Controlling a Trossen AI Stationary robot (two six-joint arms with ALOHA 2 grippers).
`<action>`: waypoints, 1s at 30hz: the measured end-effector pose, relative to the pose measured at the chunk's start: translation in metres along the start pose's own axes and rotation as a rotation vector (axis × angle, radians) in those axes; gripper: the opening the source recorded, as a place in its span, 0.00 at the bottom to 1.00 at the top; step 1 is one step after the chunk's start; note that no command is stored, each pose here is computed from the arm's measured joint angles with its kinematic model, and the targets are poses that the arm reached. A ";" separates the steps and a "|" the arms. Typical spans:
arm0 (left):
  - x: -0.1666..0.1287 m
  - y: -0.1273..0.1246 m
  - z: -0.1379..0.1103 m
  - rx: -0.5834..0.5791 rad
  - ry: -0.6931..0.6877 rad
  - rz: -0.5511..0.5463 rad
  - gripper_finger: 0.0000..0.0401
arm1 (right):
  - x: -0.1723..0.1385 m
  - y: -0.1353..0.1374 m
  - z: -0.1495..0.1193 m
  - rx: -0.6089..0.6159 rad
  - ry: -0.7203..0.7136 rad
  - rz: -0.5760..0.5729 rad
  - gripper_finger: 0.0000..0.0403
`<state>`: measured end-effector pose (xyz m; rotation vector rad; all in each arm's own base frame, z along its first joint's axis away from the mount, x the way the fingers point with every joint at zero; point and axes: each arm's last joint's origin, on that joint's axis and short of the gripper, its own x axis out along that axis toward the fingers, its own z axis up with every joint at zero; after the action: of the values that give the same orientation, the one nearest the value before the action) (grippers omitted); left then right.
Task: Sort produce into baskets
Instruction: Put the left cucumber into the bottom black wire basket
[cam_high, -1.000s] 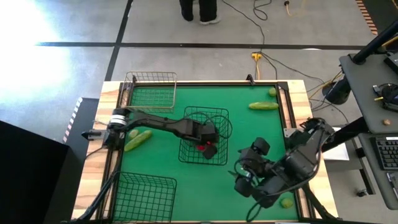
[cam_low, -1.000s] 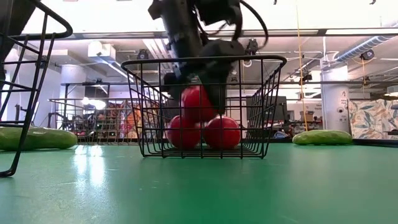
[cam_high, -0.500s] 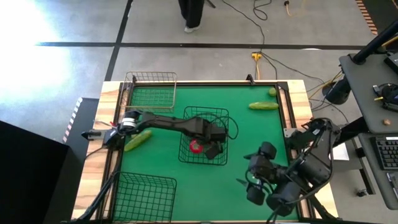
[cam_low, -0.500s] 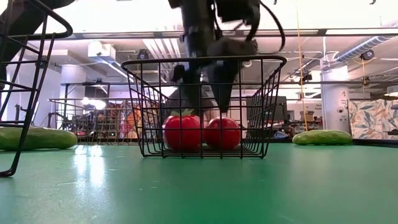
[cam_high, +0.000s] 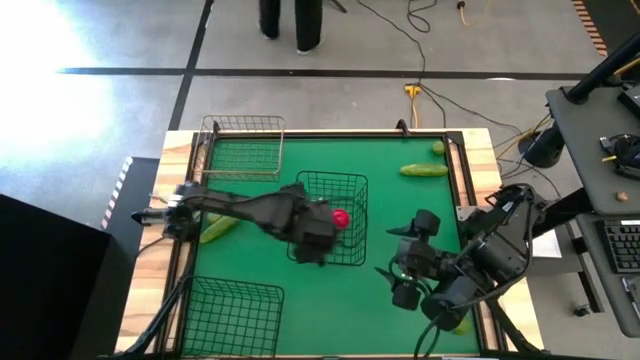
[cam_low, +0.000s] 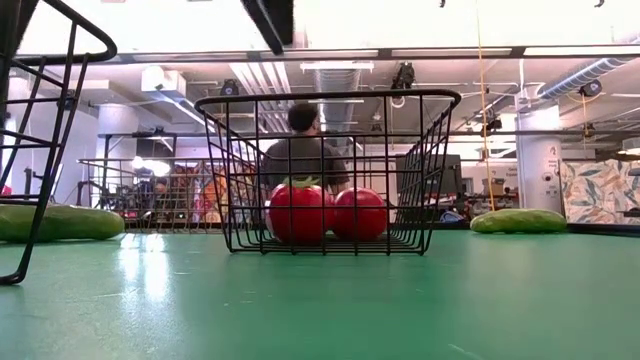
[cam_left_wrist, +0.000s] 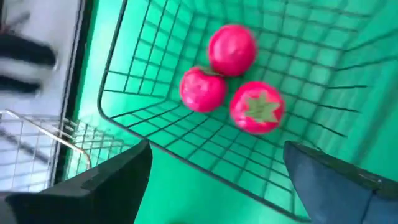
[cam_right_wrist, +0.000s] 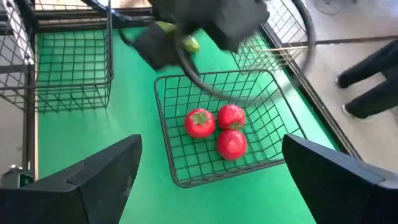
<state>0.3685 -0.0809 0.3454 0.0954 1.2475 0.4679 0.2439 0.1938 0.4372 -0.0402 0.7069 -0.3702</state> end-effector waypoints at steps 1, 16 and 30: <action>-0.008 0.001 -0.010 -0.002 0.001 -0.030 0.85 | 0.000 -0.001 0.000 -0.010 -0.001 -0.003 0.95; 0.060 0.056 -0.191 -0.268 0.305 -0.087 0.73 | 0.028 -0.025 0.018 0.135 0.035 -0.081 0.95; 0.143 0.074 -0.235 -0.366 0.403 -0.020 0.66 | 0.065 -0.066 0.040 0.359 0.126 -0.142 0.95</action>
<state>0.1630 -0.0008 0.1651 -0.3363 1.5315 0.7146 0.2933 0.1060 0.4377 0.2765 0.7550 -0.6359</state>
